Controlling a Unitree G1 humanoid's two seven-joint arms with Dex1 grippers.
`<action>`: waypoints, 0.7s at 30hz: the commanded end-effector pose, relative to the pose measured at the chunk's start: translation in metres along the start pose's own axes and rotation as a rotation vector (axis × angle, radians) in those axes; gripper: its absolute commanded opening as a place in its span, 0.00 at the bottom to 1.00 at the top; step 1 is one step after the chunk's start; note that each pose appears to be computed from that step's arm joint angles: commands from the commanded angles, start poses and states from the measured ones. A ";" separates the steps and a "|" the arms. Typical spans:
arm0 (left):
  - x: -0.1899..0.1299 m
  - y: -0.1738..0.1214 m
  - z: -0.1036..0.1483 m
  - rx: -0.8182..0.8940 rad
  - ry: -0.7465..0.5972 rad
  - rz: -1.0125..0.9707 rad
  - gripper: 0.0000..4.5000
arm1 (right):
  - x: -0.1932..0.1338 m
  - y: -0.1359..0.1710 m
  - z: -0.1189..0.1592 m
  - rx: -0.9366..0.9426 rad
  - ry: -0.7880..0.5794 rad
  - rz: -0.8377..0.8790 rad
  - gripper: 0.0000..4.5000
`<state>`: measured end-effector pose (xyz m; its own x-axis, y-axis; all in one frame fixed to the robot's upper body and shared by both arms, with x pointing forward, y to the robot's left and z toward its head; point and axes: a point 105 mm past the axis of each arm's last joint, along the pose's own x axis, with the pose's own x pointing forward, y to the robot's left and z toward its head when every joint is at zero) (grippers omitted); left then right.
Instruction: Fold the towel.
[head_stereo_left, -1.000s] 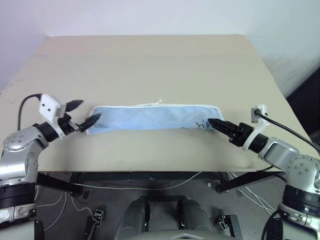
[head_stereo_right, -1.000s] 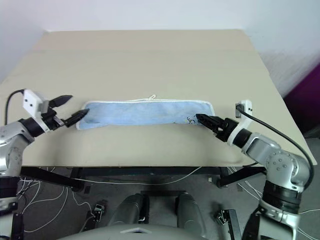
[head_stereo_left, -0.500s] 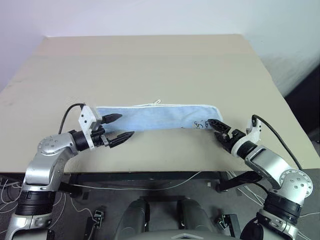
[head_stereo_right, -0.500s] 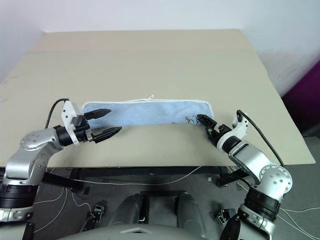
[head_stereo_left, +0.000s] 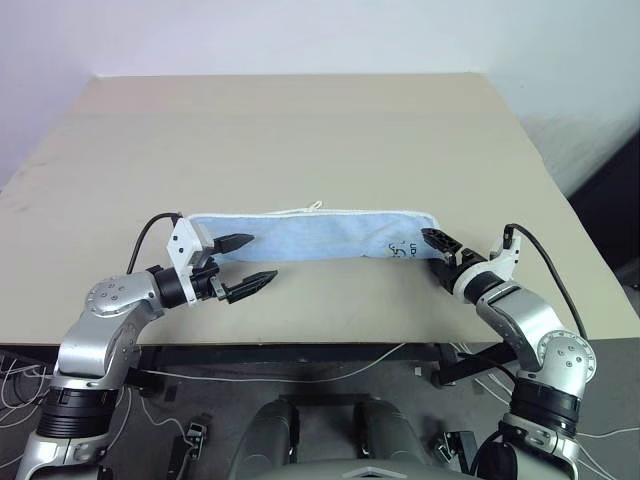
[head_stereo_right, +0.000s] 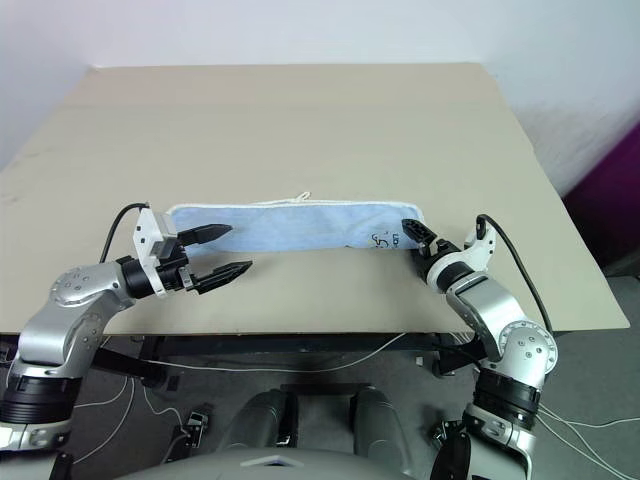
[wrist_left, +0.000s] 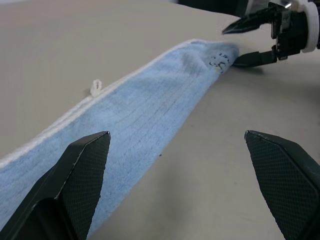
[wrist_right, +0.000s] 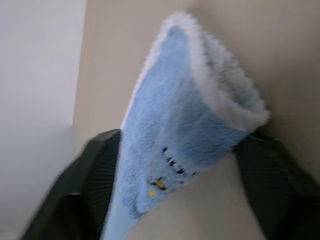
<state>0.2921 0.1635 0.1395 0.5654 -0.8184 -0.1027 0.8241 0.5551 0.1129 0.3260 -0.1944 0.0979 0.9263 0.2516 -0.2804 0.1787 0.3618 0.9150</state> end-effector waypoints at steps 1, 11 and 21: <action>0.002 -0.003 0.013 0.047 -0.037 -0.014 1.00 | 0.000 -0.003 0.004 0.016 -0.031 -0.027 0.49; 0.006 -0.004 0.010 0.036 -0.044 -0.018 1.00 | -0.004 0.000 0.017 0.024 -0.095 -0.025 0.01; 0.008 -0.009 0.005 0.024 -0.047 -0.026 1.00 | -0.031 -0.002 0.094 -0.121 -0.281 -0.016 0.01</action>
<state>0.2914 0.1562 0.1363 0.5549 -0.8283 -0.0775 0.8309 0.5474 0.0993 0.3266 -0.2769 0.1134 0.9669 0.0134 -0.2549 0.2223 0.4464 0.8668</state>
